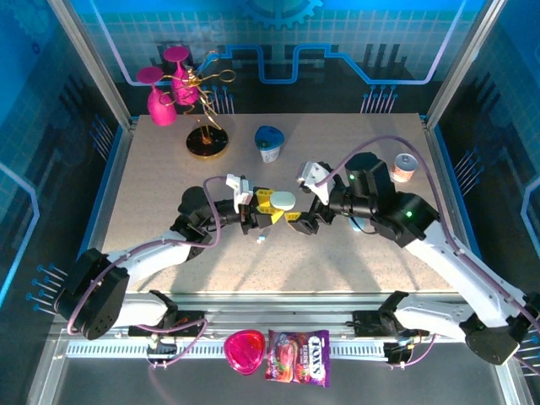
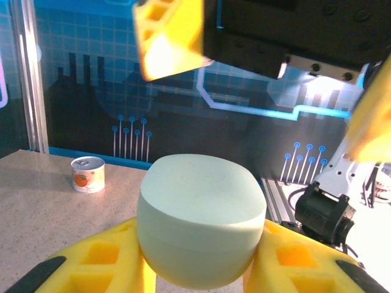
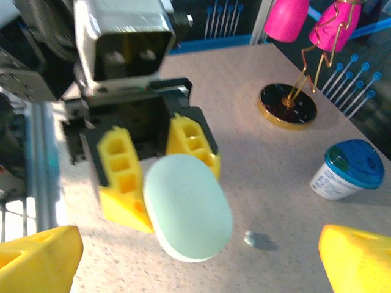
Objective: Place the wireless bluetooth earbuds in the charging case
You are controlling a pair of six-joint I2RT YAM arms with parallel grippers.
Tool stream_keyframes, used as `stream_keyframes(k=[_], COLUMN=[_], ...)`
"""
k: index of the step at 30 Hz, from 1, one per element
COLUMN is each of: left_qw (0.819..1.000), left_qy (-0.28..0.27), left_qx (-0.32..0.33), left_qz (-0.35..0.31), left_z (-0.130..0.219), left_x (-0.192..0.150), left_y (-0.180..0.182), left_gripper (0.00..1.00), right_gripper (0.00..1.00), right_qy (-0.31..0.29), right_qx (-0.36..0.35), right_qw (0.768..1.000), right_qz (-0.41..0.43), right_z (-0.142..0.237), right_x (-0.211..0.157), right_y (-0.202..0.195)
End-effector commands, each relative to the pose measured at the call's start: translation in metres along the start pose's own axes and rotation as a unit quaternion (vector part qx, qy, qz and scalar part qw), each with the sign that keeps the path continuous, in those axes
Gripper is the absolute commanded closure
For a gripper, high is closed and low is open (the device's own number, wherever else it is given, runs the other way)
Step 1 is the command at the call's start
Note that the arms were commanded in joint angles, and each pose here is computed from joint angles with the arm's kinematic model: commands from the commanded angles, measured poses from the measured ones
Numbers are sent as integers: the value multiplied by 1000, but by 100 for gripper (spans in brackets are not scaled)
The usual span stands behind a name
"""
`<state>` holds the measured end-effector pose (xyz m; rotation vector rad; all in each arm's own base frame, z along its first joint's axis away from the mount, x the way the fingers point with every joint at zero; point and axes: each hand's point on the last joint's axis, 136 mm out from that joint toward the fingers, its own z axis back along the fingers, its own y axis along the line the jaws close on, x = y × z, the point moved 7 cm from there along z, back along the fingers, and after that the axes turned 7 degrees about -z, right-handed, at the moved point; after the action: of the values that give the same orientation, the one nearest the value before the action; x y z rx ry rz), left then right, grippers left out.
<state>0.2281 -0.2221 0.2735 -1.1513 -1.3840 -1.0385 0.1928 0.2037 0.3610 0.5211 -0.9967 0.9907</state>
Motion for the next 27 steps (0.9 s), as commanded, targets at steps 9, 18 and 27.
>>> stream_keyframes(k=[9, 18, 27], left_qw=[999, 998, 998], left_qy=[-3, -1, -3], left_qx=[-42, -52, -59], left_qz=[-19, -23, -27], left_z=[6, 6, 6], left_x=[5, 4, 5], left_y=[-14, -16, -17], left_gripper=[68, 68, 68], right_gripper=[0, 0, 1], right_qy=[53, 32, 13], right_qx=[-67, -116, -139], right_qw=[996, 993, 989], right_qz=[27, -12, -40], right_z=[-11, 2, 10], right_x=[4, 11, 14], right_y=[-16, -30, -38])
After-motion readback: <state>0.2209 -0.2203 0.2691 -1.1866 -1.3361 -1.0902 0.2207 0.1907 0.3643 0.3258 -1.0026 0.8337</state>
